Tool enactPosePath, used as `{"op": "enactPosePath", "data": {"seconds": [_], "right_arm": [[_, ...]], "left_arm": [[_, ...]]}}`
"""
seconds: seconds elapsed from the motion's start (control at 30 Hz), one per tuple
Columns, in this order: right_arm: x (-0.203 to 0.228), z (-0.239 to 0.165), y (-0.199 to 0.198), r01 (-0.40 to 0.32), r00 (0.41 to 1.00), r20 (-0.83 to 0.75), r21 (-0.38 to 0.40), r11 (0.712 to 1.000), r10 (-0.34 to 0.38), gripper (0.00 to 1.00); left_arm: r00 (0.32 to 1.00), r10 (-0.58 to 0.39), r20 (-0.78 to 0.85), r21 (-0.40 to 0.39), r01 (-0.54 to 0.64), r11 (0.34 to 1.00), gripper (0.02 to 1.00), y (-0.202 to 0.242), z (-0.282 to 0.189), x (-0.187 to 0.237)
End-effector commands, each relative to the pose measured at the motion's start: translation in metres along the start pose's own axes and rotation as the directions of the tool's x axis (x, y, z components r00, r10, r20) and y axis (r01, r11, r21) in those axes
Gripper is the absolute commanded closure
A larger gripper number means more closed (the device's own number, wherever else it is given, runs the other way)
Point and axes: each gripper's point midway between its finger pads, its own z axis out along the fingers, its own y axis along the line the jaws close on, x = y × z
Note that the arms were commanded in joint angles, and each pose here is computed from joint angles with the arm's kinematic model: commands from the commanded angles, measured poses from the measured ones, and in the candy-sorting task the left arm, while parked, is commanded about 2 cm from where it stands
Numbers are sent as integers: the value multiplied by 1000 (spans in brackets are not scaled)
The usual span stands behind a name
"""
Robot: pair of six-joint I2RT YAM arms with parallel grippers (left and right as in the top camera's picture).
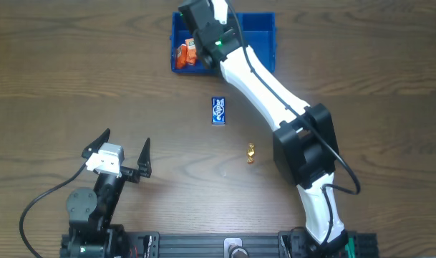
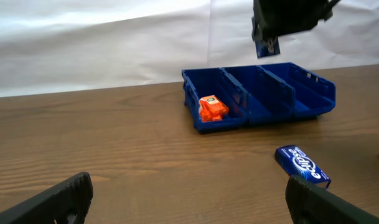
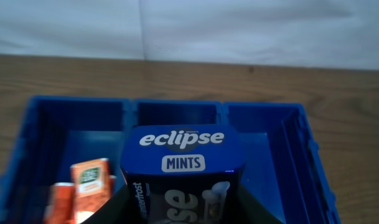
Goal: Sort Candies Into Trays
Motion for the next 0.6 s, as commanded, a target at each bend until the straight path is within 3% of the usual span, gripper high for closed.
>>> {"op": "enactPosePath", "data": {"seconds": [0.03,0.47,0.57,0.6], "right_arm": [[-2,7,-1,-7,1000,-14,-39,999,7,833],[17,22,7,3,999,-51,-57,998,-6,847],[17,22,8,5,999,-52,-58,998,-8,766],[17,22,8,5,999,-53,-58,998,-8,695]], "left_arm": [[999,-21,-43,11,22,1000,20,-1,1,16],[999,-21,-43,11,22,1000,18,-1,1,16],[999,-21,-43,11,22,1000,20,-1,1,16],[999,-21,-43,11,22,1000,20,-1,1,16]]}}
